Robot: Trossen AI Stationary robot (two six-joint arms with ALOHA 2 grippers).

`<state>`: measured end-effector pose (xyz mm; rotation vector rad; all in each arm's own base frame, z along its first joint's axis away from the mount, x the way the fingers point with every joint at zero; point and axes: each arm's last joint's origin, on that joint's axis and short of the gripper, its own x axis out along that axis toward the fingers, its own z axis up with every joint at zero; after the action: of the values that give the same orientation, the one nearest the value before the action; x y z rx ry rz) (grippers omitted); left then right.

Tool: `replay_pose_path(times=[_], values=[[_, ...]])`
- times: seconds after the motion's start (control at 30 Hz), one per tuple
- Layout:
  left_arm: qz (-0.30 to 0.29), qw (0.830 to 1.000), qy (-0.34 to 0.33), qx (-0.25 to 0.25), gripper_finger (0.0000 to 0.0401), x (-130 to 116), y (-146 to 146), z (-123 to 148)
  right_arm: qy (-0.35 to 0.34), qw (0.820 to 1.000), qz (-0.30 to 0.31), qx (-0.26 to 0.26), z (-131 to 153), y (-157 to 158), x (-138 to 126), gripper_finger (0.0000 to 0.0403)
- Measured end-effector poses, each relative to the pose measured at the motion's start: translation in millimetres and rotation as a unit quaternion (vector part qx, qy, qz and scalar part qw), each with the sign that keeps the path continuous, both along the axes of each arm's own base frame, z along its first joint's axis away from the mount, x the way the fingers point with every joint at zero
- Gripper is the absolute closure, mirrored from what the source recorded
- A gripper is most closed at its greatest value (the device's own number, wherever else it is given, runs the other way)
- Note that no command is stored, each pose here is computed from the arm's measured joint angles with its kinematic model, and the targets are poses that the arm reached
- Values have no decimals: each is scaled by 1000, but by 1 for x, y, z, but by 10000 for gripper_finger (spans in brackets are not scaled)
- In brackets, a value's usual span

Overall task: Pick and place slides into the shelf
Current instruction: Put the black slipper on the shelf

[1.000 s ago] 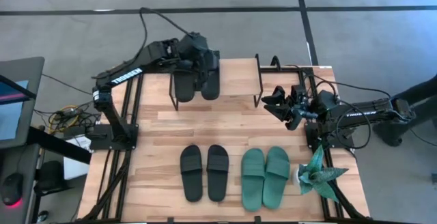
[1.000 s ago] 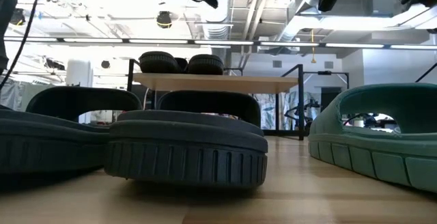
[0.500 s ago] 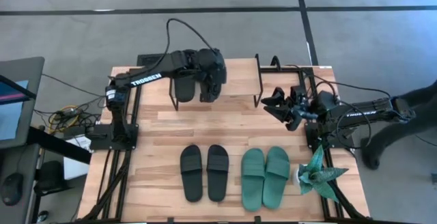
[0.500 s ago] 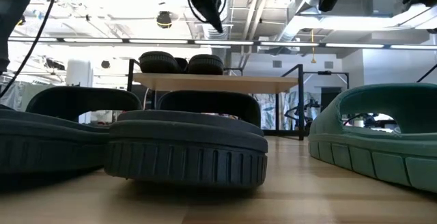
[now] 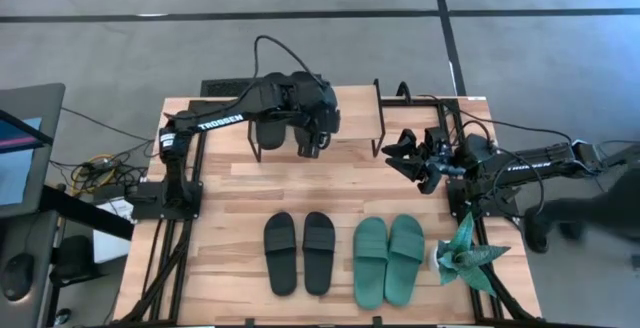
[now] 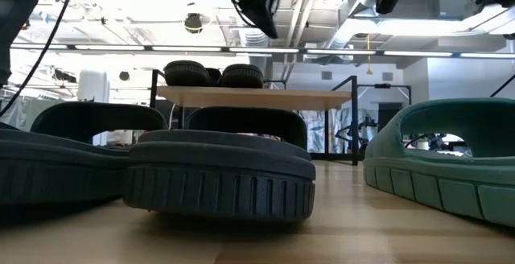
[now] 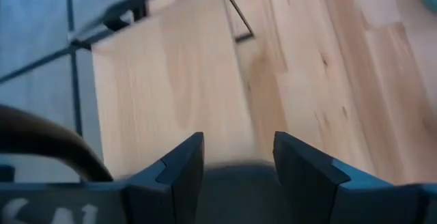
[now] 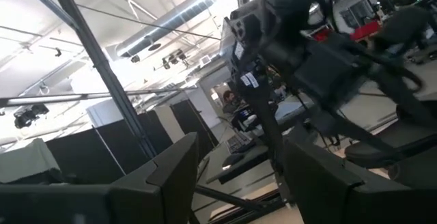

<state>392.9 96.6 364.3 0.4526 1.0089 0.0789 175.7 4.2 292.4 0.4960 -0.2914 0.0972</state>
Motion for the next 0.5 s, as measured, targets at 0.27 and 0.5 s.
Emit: replay_pose_path(times=[0.27, 0.5], values=[[-12, 999, 34, 1, 236, 13, 5, -23, 4, 1000, 1, 0, -1, 0, 0, 202], [-9, 999, 45, 0, 236, 19, 11, -34, 9, 1000, 1, 0, -2, 0, 0, 202]])
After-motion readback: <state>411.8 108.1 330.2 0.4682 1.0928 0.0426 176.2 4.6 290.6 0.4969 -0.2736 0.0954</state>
